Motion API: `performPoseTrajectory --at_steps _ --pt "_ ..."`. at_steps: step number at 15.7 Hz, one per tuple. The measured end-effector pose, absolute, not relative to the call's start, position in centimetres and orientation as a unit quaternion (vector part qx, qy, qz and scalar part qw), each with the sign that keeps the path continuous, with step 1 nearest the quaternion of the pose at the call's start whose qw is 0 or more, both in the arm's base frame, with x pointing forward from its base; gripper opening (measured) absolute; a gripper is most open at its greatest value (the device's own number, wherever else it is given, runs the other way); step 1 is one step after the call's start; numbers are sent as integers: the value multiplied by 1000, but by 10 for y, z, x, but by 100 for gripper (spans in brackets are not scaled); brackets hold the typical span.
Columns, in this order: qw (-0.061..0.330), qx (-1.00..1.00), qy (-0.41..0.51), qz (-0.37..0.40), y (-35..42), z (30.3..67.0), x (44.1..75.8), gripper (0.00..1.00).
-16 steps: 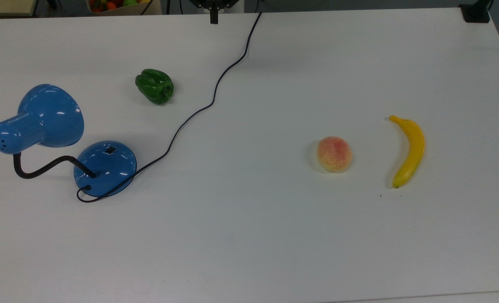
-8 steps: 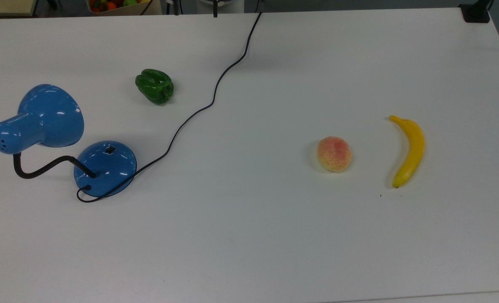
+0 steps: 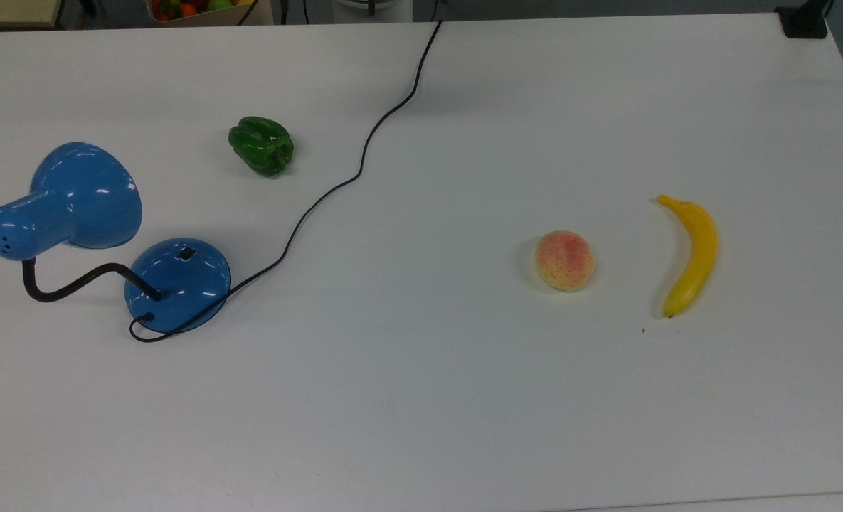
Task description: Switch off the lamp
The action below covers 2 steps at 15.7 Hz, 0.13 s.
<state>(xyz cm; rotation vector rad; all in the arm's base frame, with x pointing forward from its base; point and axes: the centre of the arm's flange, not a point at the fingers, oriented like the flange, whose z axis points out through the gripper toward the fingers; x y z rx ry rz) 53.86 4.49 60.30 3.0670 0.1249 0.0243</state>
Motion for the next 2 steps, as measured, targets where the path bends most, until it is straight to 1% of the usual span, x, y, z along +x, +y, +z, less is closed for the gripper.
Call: performPoseTrajectory --at_steps 2 --pt "36 999 40 0 45 602 537 100"
